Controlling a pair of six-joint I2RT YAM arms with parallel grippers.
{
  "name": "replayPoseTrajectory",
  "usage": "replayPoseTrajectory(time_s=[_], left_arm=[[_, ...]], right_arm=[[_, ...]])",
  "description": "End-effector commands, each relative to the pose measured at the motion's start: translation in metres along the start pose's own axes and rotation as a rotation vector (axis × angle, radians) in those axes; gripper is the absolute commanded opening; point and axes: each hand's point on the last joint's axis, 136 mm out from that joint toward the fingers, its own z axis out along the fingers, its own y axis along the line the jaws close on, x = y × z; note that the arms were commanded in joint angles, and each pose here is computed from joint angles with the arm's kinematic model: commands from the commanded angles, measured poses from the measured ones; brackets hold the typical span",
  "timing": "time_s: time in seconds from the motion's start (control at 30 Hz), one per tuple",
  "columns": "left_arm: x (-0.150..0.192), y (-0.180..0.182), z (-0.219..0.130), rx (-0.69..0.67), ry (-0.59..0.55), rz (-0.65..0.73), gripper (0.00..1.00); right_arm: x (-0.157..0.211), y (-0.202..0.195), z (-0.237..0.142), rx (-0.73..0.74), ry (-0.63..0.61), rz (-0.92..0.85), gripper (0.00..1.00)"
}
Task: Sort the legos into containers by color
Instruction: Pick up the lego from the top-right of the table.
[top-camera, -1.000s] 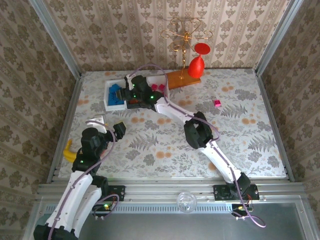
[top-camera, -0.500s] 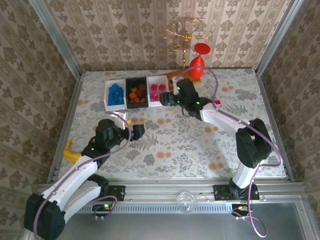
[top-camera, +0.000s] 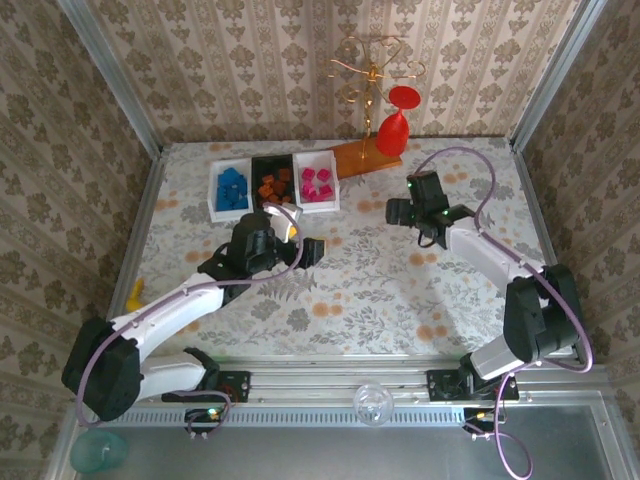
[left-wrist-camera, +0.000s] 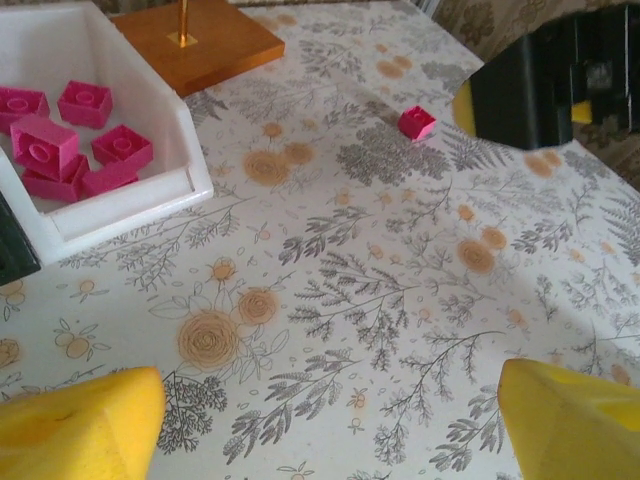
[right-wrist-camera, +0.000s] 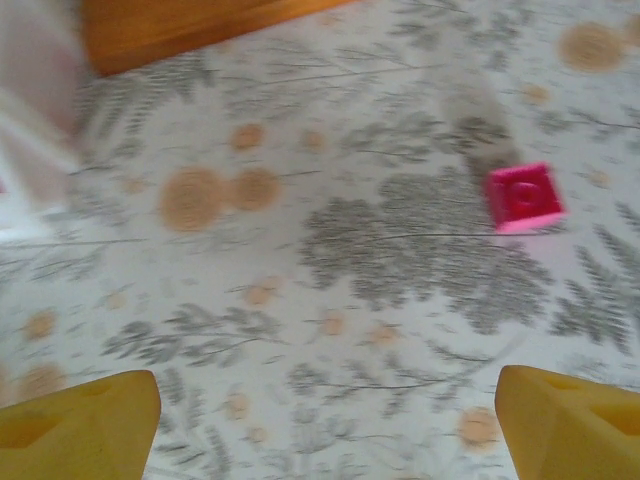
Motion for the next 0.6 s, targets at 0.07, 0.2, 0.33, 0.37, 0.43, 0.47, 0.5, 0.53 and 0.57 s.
replayPoseTrajectory(time_s=[0.07,0.2,0.33,0.37,0.43,0.47,0.5,0.53,0.57], left_arm=[[-0.013,-0.001,-0.004,-0.007,-0.060,0.038,0.88],[-0.012,0.002,-0.007,-0.026,-0.061,0.046,0.88],[-0.011,0.003,-0.010,-0.036,-0.067,0.053,0.88],[-0.010,0.004,-0.011,-0.040,-0.068,0.053,0.88],[-0.009,0.006,-0.011,-0.048,-0.069,0.054,0.88],[-0.009,0.007,-0.011,-0.050,-0.069,0.055,0.88],[-0.009,0.007,-0.011,-0.051,-0.068,0.053,0.88],[-0.008,0.008,-0.011,-0.053,-0.067,0.053,0.88],[-0.008,0.008,-0.011,-0.053,-0.067,0.053,0.88]], right_arm=[[0.014,-0.053,0.025,0.175,0.140,0.103,0.88],[0.015,-0.067,0.056,0.180,0.211,0.148,0.86],[0.018,-0.078,0.084,0.199,0.286,0.143,0.84],[0.017,-0.080,0.091,0.199,0.298,0.141,0.83],[0.018,-0.083,0.101,0.194,0.333,0.144,0.81],[0.019,-0.084,0.107,0.187,0.351,0.145,0.80],[0.018,-0.086,0.112,0.184,0.361,0.143,0.79],[0.018,-0.086,0.116,0.180,0.378,0.140,0.77],[0.018,-0.086,0.121,0.172,0.398,0.135,0.76]])
